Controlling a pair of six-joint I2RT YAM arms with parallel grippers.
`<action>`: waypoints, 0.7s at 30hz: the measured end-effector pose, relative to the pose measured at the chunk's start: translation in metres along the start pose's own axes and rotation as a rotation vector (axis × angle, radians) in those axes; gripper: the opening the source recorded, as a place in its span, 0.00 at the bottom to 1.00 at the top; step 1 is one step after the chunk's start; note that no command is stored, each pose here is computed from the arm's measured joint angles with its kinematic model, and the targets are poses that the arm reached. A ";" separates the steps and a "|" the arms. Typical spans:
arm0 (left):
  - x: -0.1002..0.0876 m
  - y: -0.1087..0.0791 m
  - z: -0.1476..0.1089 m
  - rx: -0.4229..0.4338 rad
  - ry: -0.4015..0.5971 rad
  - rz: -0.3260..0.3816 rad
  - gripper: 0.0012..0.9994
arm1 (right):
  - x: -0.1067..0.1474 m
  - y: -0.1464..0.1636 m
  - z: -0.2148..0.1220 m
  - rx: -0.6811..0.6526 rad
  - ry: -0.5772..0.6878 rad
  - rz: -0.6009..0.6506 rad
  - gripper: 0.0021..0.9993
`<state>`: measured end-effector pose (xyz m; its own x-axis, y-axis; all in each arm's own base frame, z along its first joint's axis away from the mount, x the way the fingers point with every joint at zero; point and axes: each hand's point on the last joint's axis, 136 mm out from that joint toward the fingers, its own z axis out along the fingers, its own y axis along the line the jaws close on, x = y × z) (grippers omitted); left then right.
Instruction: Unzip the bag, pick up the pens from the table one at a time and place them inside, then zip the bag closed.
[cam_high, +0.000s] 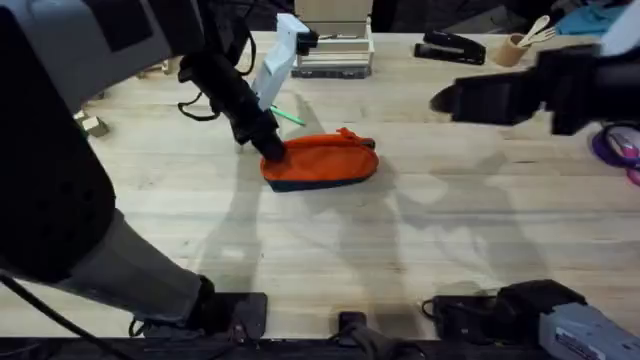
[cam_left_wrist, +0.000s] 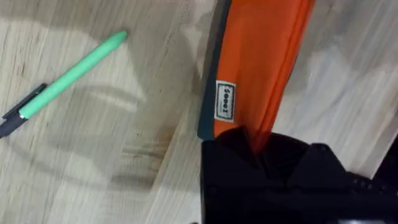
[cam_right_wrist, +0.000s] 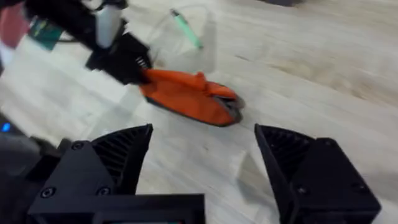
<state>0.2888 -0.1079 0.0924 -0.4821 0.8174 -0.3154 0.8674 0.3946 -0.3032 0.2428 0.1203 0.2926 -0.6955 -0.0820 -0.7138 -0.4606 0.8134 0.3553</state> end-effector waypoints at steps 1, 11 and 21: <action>0.000 0.000 0.000 0.000 0.000 0.000 0.04 | 0.001 0.013 0.012 -0.052 0.029 -0.054 1.00; 0.000 0.000 0.000 0.001 0.000 0.000 0.04 | 0.014 0.035 0.059 -0.157 0.160 -0.174 1.00; 0.000 0.000 0.000 0.001 0.000 0.000 0.04 | 0.025 0.026 0.100 -0.171 0.262 -0.145 1.00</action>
<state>0.2887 -0.1079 0.0925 -0.4824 0.8173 -0.3152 0.8671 0.3946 -0.3040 0.2682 0.1968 0.2233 -0.7239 -0.3531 -0.5927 -0.6353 0.6762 0.3731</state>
